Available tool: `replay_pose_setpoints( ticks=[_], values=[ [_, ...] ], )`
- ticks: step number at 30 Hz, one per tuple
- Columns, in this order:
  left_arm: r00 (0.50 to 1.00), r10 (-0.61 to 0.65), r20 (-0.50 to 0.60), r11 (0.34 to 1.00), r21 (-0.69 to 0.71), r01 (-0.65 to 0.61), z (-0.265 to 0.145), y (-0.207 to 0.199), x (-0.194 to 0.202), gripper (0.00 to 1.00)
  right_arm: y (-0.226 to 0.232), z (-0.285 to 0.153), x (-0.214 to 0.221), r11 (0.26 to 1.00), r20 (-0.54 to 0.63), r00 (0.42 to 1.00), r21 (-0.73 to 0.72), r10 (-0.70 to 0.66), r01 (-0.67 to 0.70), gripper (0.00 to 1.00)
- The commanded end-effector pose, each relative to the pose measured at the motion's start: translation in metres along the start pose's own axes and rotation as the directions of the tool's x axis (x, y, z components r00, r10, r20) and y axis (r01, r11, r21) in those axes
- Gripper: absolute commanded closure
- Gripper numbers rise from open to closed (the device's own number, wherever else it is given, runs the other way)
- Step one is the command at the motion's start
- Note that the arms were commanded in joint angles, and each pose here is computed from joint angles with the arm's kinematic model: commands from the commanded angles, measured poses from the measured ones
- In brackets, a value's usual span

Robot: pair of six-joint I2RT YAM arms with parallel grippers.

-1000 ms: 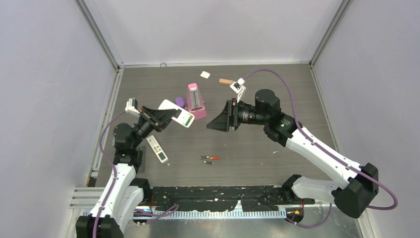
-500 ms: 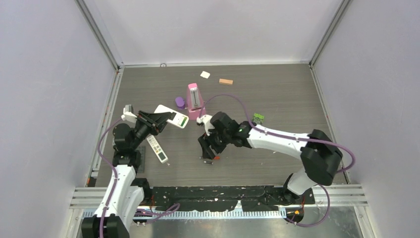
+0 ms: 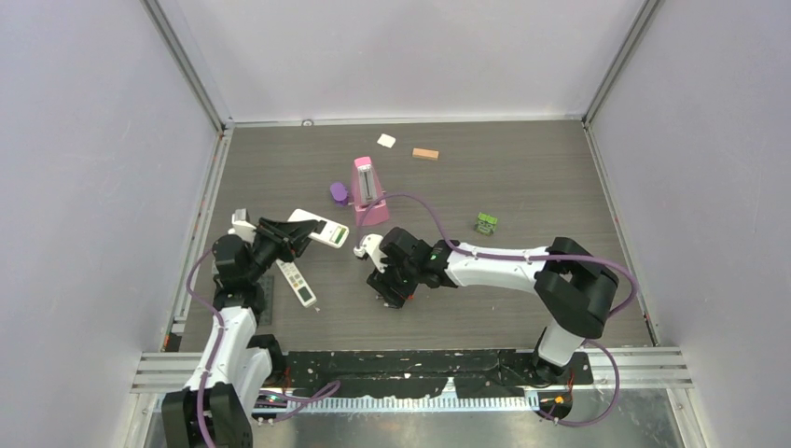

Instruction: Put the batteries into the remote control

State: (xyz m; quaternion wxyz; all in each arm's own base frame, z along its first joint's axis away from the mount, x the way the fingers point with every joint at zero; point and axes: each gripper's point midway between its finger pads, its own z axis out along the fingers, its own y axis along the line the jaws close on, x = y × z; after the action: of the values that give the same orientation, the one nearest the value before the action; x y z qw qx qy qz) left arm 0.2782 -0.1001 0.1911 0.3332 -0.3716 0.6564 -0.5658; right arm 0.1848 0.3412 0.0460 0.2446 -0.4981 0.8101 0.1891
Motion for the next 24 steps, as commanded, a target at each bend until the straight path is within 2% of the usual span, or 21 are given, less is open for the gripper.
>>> replay_pose_setpoints(
  ticks=[1,10,18,24],
  values=[
    [0.999,0.036,-0.024,0.998,0.049,-0.035,-0.001,-0.011,0.001,1.0,-0.006,0.007,-0.021,0.997,0.056,0.997,0.043,-0.062,0.06,0.38],
    [1.0,0.027,0.003,0.999,0.019,-0.027,-0.002,-0.004,-0.01,1.0,-0.009,0.018,-0.015,0.993,0.04,0.995,0.081,-0.087,0.084,0.4],
    [1.0,0.025,0.004,1.0,0.007,-0.025,-0.002,0.001,-0.01,1.0,-0.013,0.024,-0.009,0.985,0.012,0.992,0.124,-0.126,0.124,0.53],
    [1.0,0.027,0.004,1.0,0.006,-0.027,-0.003,0.001,-0.01,1.0,-0.008,0.026,0.0,0.981,-0.016,0.988,0.112,-0.156,0.157,0.55]
  ],
)
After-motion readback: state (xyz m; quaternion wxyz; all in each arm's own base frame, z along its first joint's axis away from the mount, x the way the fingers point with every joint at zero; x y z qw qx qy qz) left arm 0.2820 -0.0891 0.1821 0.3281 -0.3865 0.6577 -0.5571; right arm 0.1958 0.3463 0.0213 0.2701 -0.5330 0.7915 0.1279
